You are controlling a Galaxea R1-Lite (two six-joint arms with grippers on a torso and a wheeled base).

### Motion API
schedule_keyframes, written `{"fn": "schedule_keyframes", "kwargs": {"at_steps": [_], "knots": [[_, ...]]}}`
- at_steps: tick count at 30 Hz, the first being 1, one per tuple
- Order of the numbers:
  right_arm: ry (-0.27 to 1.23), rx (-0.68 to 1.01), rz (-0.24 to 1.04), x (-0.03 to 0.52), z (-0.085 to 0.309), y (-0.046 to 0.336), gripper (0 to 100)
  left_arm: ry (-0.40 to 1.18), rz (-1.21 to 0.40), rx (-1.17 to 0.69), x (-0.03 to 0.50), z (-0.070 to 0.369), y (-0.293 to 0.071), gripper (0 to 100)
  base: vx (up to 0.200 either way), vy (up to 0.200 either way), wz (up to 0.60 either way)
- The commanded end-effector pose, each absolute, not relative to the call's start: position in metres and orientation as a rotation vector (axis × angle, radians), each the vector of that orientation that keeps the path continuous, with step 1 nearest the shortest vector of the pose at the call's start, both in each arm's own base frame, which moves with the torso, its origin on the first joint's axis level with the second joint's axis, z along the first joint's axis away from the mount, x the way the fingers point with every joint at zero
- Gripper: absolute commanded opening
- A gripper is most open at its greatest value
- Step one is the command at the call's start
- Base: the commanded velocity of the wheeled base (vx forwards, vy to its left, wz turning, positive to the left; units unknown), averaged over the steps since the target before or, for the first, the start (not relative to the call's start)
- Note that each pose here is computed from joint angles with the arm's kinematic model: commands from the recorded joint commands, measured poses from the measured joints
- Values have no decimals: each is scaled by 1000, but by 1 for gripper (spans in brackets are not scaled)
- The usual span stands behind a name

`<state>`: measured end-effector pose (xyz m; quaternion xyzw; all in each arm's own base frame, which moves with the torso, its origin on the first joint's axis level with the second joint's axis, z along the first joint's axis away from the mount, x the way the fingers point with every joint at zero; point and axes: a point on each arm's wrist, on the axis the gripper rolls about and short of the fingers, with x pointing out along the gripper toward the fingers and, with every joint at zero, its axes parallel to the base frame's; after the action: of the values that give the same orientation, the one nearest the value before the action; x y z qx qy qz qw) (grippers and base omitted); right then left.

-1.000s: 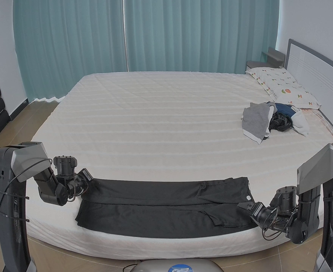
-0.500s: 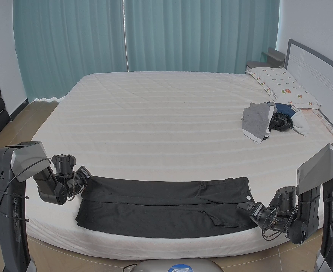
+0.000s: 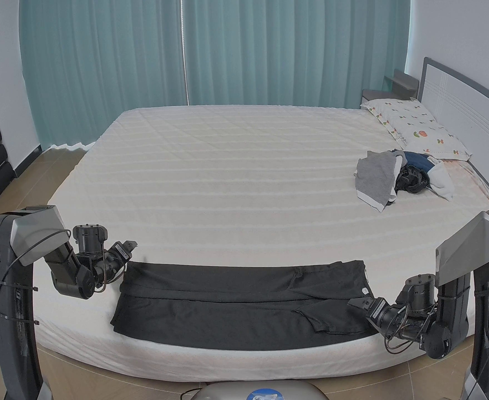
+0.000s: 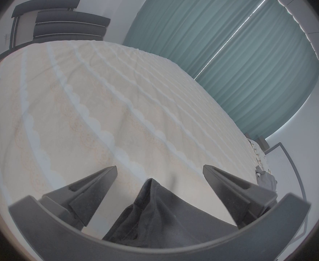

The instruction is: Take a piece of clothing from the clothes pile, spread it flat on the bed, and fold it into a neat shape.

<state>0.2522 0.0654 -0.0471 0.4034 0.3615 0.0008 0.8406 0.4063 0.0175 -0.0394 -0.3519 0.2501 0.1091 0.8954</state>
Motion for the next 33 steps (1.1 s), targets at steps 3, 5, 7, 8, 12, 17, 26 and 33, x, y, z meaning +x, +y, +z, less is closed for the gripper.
{"fn": "schedule_keyframes", "kwargs": {"at_steps": [3, 5, 7, 8, 12, 17, 26, 33], "knots": [[756, 855, 6, 253, -46, 65, 100, 546, 168, -729, 379, -12, 17, 100, 0, 0, 0], [756, 855, 6, 253, -46, 65, 100, 571, 132, -723, 375, -12, 16, 100, 0, 0, 0], [756, 854, 7, 252, -46, 66, 100, 610, 94, -684, 367, -16, 16, 100, 0, 0, 0], [756, 854, 7, 252, -46, 66, 100, 616, 90, -675, 366, -17, 15, 100, 0, 0, 0], [756, 853, 8, 252, -46, 66, 100, 678, 34, -546, 355, -30, 12, 100, 0, 0, 0], [756, 853, 8, 252, -46, 66, 100, 704, 12, -482, 353, -38, 10, 100, 0, 0, 0], [757, 853, 7, 252, -47, 66, 100, 742, -9, -432, 352, -52, 5, 100, 0, 0, 0], [757, 853, 7, 252, -47, 66, 100, 752, -23, -390, 351, -60, 4, 100, 0, 0, 0]]}}
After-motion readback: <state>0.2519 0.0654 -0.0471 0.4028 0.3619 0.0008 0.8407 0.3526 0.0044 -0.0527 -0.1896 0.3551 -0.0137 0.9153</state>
